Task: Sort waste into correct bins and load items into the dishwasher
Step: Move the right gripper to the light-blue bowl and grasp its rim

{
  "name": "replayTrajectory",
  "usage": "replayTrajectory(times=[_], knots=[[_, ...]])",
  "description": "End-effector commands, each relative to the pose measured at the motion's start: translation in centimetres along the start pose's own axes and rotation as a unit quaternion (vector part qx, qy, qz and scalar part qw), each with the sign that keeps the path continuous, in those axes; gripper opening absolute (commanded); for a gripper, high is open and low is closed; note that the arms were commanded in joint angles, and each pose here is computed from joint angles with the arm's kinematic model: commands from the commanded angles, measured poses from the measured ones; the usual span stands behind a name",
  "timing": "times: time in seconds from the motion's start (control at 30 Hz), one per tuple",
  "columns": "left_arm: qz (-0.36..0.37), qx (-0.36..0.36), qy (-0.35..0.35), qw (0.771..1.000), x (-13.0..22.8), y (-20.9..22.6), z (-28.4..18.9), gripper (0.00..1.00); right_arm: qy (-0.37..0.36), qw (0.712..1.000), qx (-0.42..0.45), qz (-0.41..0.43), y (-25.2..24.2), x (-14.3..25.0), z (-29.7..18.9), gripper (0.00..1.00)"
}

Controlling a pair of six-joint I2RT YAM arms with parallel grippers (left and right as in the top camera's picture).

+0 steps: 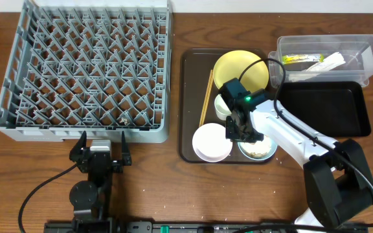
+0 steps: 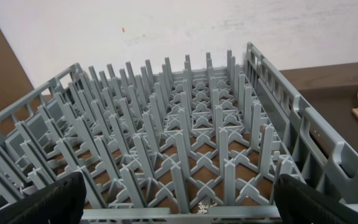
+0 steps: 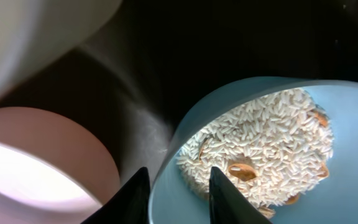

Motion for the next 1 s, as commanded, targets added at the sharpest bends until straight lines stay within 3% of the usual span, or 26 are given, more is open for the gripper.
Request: replayTrajectory(times=[0.0, 0.1, 0.53, 0.83, 0.97], knots=[[0.006, 0.010, 0.021, 1.000, 1.15, -0.29, 0.08, 0.98, 0.000, 1.000, 0.014, 0.002, -0.20, 0.16, 0.21, 0.19], [0.006, 0.010, 0.021, 1.000, 1.15, -0.29, 0.08, 0.98, 0.010, 1.000, 0.019, 0.001, -0.42, 0.53, 0.20, 0.14], [0.006, 0.010, 0.021, 1.000, 1.15, -0.29, 0.08, 0.98, 0.018, 0.999, 0.027, -0.019, -0.66, 0.84, 0.22, 0.15], [0.006, 0.010, 0.021, 1.000, 1.15, -0.29, 0.08, 0.98, 0.012, 0.999, 0.022, -0.032, -0.49, 0.60, 0.23, 0.27], [0.006, 0.010, 0.021, 1.000, 1.15, -0.29, 0.08, 0.98, 0.001, 0.999, 0.027, -0.032, -0.54, 0.31, 0.28, 0.26]])
Point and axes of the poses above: each gripper's point midway between its finger pads, its own z axis out along the fingers, its own y axis along the line the jaws close on, x = y × z, the point moved 7 cm from there along -z, back along the fingers, and after that the axes turned 1 degree about -z, right-handed, at the moved point
